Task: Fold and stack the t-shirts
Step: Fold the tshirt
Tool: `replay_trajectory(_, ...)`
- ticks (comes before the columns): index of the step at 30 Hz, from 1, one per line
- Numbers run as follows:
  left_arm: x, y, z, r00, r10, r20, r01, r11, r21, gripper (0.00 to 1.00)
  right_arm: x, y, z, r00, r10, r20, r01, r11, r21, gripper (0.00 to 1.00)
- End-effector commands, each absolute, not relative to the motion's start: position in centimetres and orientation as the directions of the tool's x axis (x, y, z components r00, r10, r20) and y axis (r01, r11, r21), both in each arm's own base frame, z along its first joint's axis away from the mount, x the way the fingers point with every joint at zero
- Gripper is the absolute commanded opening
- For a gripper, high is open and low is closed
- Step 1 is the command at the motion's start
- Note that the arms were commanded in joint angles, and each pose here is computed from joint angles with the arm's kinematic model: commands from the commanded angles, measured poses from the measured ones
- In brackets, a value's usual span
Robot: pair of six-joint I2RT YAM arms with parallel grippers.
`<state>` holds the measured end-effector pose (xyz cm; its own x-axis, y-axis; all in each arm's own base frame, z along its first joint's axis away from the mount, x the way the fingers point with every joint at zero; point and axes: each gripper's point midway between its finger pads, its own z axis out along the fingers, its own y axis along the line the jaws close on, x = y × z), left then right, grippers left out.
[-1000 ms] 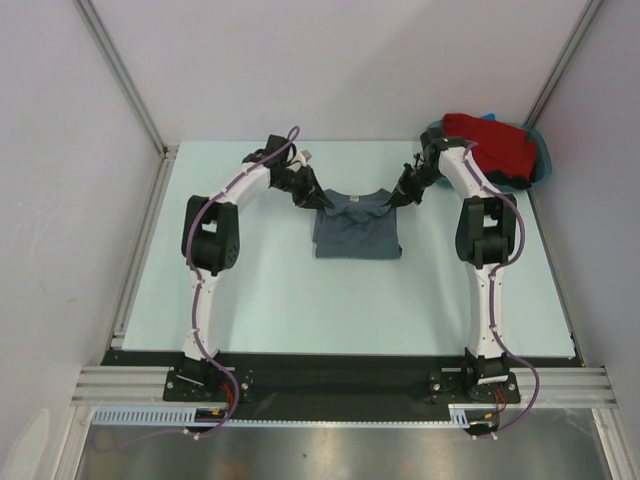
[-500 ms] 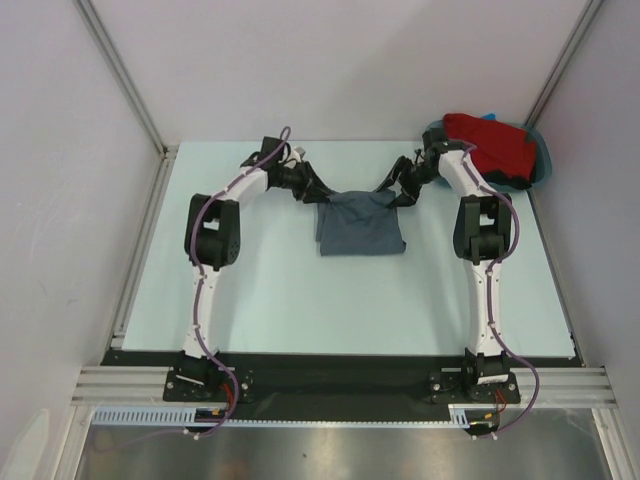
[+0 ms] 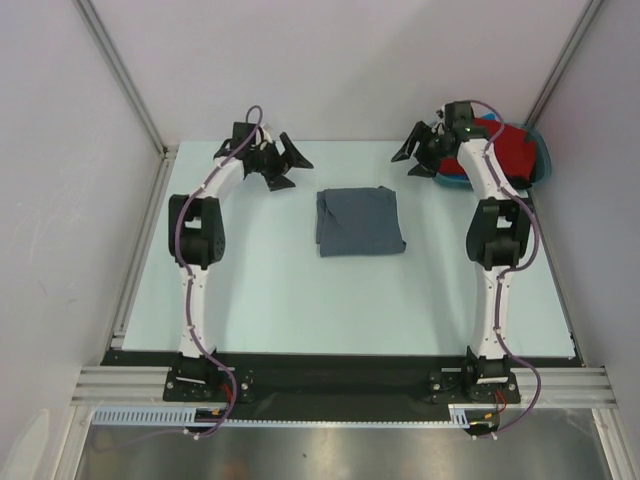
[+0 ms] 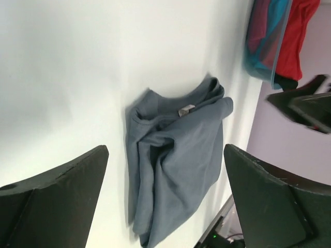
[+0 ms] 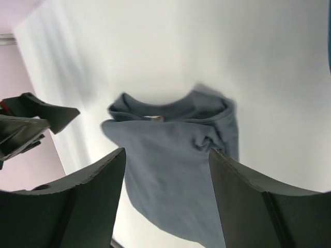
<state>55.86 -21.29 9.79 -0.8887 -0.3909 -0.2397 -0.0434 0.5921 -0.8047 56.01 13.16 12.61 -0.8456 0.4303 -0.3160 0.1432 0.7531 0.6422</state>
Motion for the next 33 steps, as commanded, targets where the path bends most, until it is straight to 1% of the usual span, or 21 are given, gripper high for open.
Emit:
replay_trajectory(1,54.9,-21.6,18.8,-0.83,-0.327,-0.452,0.153,0.645,-0.749,1.0,56.4,13.5,22.4,-0.762,0.37,-0.531,-0.082,0.759,0.646,0.71)
replay_trajectory(3,53.3,-21.9,18.8,-0.843,-0.306,-0.443,0.154,0.651,-0.743,1.0,55.0,14.8,22.7,-0.796,0.349,-0.494,-0.095,0.734,0.672,0.71)
replay_trajectory(4,52.3,-22.3,20.4,-0.84,-0.294,-0.456,0.187,0.633,-0.752,1.0,54.4,15.4,22.6,-0.814,0.339,-0.472,-0.098,0.721,0.686,0.7)
replay_trajectory(6,50.6,-23.0,19.3,-0.865,-0.276,-0.42,0.171,0.624,-0.763,1.0,52.9,16.8,21.2,-0.861,0.31,-0.404,-0.07,0.713,0.697,0.65)
replay_trajectory(8,49.2,-23.5,19.3,-0.867,-0.258,-0.425,0.189,0.62,-0.762,1.0,51.4,18.2,20.0,-0.892,0.254,-0.375,-0.082,0.723,0.686,0.63)
replay_trajectory(11,48.1,-25.1,19.4,-0.883,-0.225,-0.412,0.228,0.562,-0.795,1.0,50.5,18.8,17.0,-0.917,0.197,-0.347,-0.062,0.789,0.611,0.44)
replay_trajectory(12,47.7,-25.8,19.5,-0.893,-0.204,-0.4,0.241,0.534,-0.81,1.0,50.2,19.1,16.4,-0.926,0.188,-0.329,-0.056,0.79,0.611,0.26)
replay_trajectory(13,47.5,-26.4,19.4,-0.905,-0.185,-0.384,0.246,0.508,-0.826,1.0,50.0,19.5,15.3,-0.938,0.182,-0.296,-0.044,0.783,0.621,0.14)
replay_trajectory(14,47.0,-27.5,19.5,-0.919,-0.145,-0.367,0.267,0.456,-0.849,1.0,49.6,20.5,15.3,-0.948,0.168,-0.27,-0.051,0.76,0.648,0.05)
replay_trajectory(15,46.9,-27.8,19.5,-0.933,-0.153,-0.324,0.233,0.429,-0.873,1.0,49.5,20.7,15.1,-0.953,0.167,-0.255,-0.045,0.751,0.659,0.0)
replay_trajectory(16,47.0,-28.0,19.6,-0.939,-0.167,-0.302,0.215,0.402,-0.89,1.0,49.5,21.0,14.5,-0.956,0.165,-0.241,-0.04,0.744,0.667,0.0)
replay_trajectory(17,46.9,-28.4,19.7,-0.935,-0.164,-0.315,0.245,0.343,-0.907,1.0,49.7,21.5,14.7,-0.958,0.165,-0.236,-0.046,0.722,0.691,0.0)
replay_trajectory(18,47.1,-28.6,19.5,-0.954,-0.193,-0.229,0.164,0.303,-0.939,1.0,49.9,21.8,14.8,-0.959,0.185,-0.215,-0.023,0.706,0.708,0.0)
replay_trajectory(19,47.2,-28.6,19.2,-0.961,-0.199,-0.193,0.133,0.28,-0.951,1.0,49.9,22.1,14.9,-0.962,0.196,-0.19,-0.003,0.69,0.724,0.0)
replay_trajectory(20,47.2,-28.8,19.0,-0.969,-0.195,-0.152,0.098,0.26,-0.961,1.0,49.5,22.8,14.2,-0.974,0.191,-0.125,0.032,0.655,0.755,0.0)
replay_trajectory(21,47.1,-29.0,18.4,-0.977,-0.204,-0.06,0.01,0.24,-0.971,1.0,49.7,23.3,14.8,-0.973,0.209,-0.093,0.06,0.627,0.776,0.0)
replay_trajectory(22,47.1,-29.4,19.0,-0.978,-0.2,-0.06,0.016,0.217,-0.976,1.0,49.8,23.6,14.8,-0.974,0.211,-0.085,0.065,0.616,0.785,0.0)
replay_trajectory(23,47.4,-29.7,19.8,-0.975,-0.199,-0.102,0.064,0.19,-0.98,1.0,50.0,23.6,14.8,-0.972,0.22,-0.087,0.069,0.615,0.786,0.0)
replay_trajectory(26,48.0,-30.1,20.1,-0.976,-0.199,-0.094,0.058,0.179,-0.982,1.0,50.9,23.2,14.2,-0.961,0.262,-0.084,0.101,0.62,0.778,0.0)
replay_trajectory(30,47.7,-30.2,19.9,-0.98,-0.197,-0.008,-0.017,0.128,-0.992,1.0,51.6,22.7,11.6,-0.956,0.29,-0.036,0.16,0.622,0.767,0.0)
replay_trajectory(33,47.8,-30.3,19.4,-0.981,-0.194,-0.008,-0.019,0.133,-0.991,1.0,51.8,22.2,9.8,-0.952,0.307,-0.019,0.192,0.642,0.743,0.0)
